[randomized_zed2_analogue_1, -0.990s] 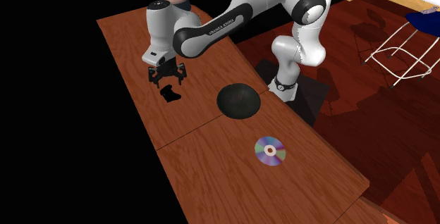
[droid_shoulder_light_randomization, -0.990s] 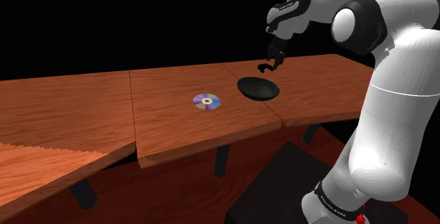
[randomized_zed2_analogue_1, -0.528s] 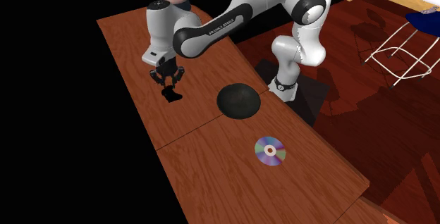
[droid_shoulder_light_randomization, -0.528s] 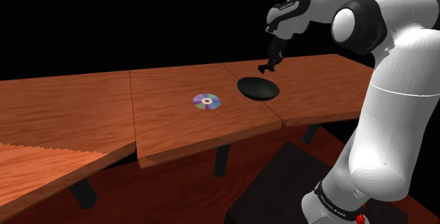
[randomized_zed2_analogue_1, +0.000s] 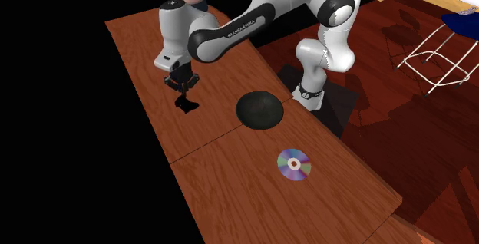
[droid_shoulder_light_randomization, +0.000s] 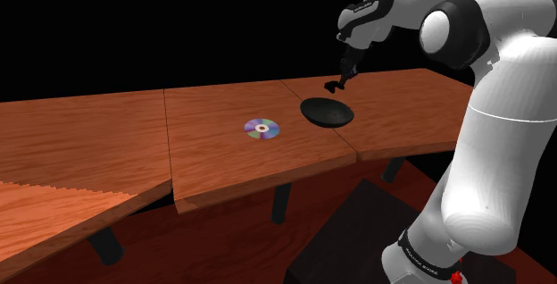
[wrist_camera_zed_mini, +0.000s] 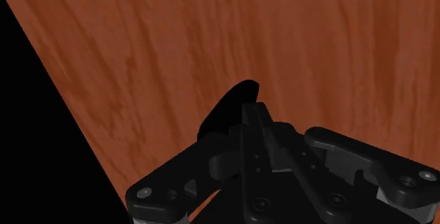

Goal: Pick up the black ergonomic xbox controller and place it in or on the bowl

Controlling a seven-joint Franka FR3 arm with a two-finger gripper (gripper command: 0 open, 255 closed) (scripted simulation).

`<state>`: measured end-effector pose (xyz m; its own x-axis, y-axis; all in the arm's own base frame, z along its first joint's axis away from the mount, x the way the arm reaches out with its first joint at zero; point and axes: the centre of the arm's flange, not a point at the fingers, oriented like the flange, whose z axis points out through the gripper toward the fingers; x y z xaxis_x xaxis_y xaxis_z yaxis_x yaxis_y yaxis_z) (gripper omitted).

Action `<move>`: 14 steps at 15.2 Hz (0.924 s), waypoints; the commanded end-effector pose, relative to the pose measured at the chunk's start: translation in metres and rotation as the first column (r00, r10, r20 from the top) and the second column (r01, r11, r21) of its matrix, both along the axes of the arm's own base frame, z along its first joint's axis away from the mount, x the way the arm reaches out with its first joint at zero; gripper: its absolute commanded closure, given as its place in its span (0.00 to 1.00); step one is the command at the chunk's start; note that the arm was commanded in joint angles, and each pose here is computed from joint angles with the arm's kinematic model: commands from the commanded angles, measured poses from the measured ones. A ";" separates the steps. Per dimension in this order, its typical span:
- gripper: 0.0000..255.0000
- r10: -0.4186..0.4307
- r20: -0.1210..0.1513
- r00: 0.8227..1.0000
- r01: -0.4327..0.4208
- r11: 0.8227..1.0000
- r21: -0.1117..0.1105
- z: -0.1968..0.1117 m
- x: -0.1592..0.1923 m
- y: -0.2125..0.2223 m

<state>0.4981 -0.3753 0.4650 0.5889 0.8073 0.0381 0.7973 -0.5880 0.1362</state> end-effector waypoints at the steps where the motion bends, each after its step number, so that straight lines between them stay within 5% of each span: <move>1: 0.00 0.000 -0.003 1.000 0.000 1.000 0.001 -0.001 0.000 0.000; 2: 0.00 0.048 -0.093 0.995 -0.051 0.998 -0.031 0.008 0.023 0.006; 4: 0.00 0.132 -0.274 0.953 -0.159 0.984 -0.079 0.021 0.070 0.023; 5: 0.00 0.149 -0.315 0.937 -0.185 0.979 -0.087 0.022 0.081 0.027; 14: 0.00 0.149 -0.315 0.937 -0.185 0.979 -0.087 -0.017 0.075 0.021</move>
<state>0.5730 -0.3547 0.4492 0.4140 0.8833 -0.2201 0.8962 -0.4379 -0.0717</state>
